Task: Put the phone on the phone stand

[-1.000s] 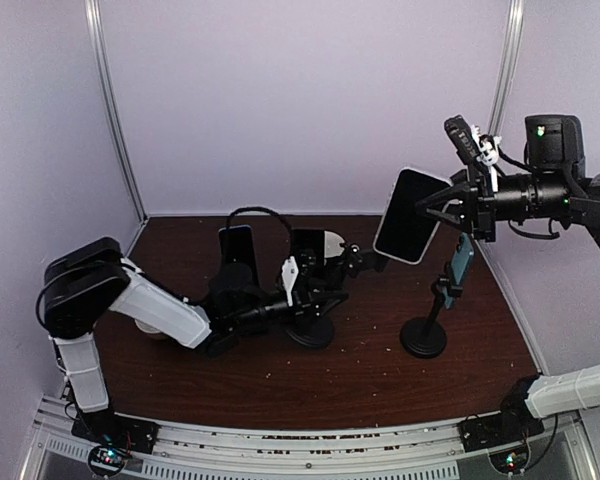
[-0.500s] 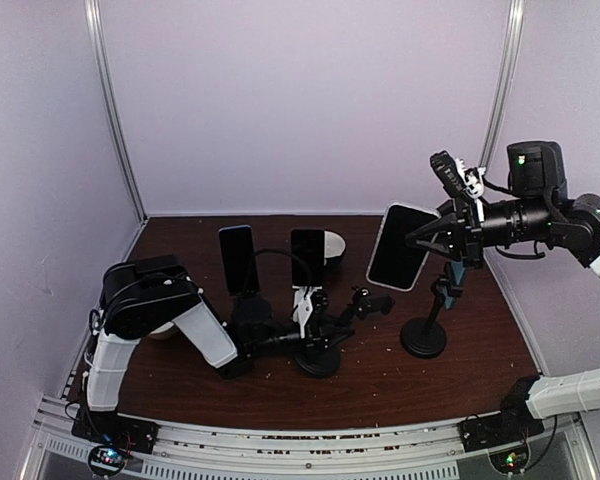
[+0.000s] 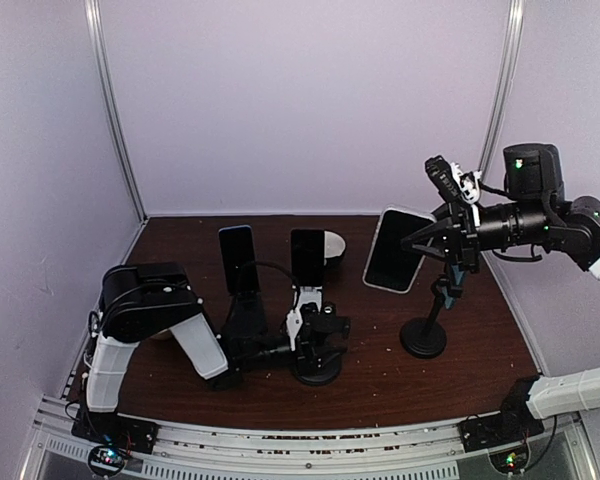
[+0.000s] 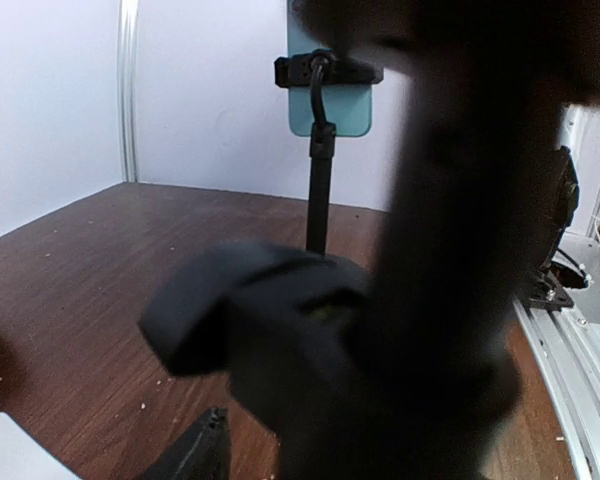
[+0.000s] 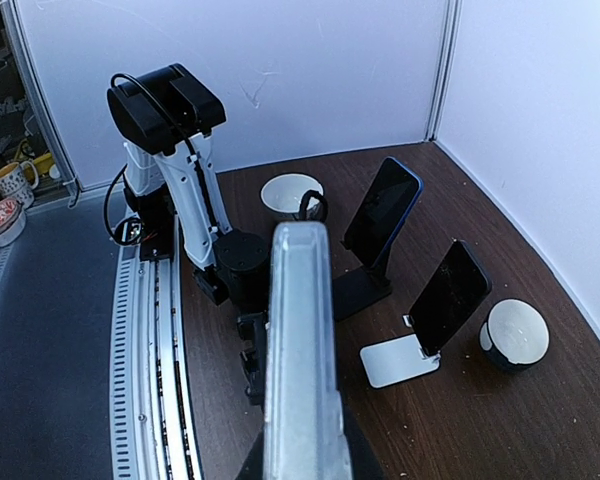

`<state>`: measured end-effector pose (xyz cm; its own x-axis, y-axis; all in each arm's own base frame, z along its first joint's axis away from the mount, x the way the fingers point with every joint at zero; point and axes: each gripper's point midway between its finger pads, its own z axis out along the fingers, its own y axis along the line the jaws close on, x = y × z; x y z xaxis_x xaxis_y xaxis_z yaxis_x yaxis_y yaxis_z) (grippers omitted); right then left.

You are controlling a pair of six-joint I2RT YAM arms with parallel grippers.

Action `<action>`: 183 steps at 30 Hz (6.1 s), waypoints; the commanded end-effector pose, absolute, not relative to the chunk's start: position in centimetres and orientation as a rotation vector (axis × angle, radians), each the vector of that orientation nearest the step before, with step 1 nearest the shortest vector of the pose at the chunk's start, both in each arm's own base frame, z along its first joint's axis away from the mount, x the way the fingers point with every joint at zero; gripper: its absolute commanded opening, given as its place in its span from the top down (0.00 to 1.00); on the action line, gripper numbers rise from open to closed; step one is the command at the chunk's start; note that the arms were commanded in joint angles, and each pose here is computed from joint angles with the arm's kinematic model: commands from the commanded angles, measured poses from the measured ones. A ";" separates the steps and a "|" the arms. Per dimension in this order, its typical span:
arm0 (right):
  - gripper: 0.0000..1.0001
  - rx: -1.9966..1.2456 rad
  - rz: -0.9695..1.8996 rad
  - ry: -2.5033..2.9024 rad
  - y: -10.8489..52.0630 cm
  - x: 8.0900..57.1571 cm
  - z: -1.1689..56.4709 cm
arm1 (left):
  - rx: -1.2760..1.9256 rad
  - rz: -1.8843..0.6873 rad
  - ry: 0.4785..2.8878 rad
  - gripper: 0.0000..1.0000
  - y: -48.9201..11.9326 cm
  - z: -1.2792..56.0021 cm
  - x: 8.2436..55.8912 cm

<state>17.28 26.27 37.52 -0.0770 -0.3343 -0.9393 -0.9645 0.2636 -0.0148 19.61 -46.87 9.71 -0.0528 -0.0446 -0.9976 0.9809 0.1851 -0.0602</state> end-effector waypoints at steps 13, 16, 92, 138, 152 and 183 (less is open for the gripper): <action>1.00 -1.411 0.996 1.716 30.7 12.7 33.3 | 0.985 -0.810 1.298 0.11 -38.5 12.0 19.1; 1.00 -1.382 0.978 1.692 32.2 13.7 32.9 | 1.047 -0.759 1.434 0.08 -37.4 10.5 18.9; 0.22 -0.767 0.755 1.690 32.5 20.5 25.1 | 1.076 -1.009 1.170 1.00 -38.8 37.4 16.7; 1.00 -0.575 0.624 1.854 34.1 22.1 22.3 | 0.992 -0.843 1.655 1.00 -36.5 29.1 19.2; 1.00 -0.537 0.657 1.853 35.9 21.9 22.5 | 0.873 -1.062 1.265 1.00 -39.9 38.7 17.0; 1.00 -0.763 0.713 1.682 38.5 19.5 24.2 | 0.978 -0.937 1.098 1.00 -40.9 33.7 17.3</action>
<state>21.97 35.15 20.49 -0.3038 -0.1659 -0.9382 -0.6611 0.7458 0.0822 17.20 -39.71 32.04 0.0863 -0.1005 -0.9912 0.9479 0.3146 0.0506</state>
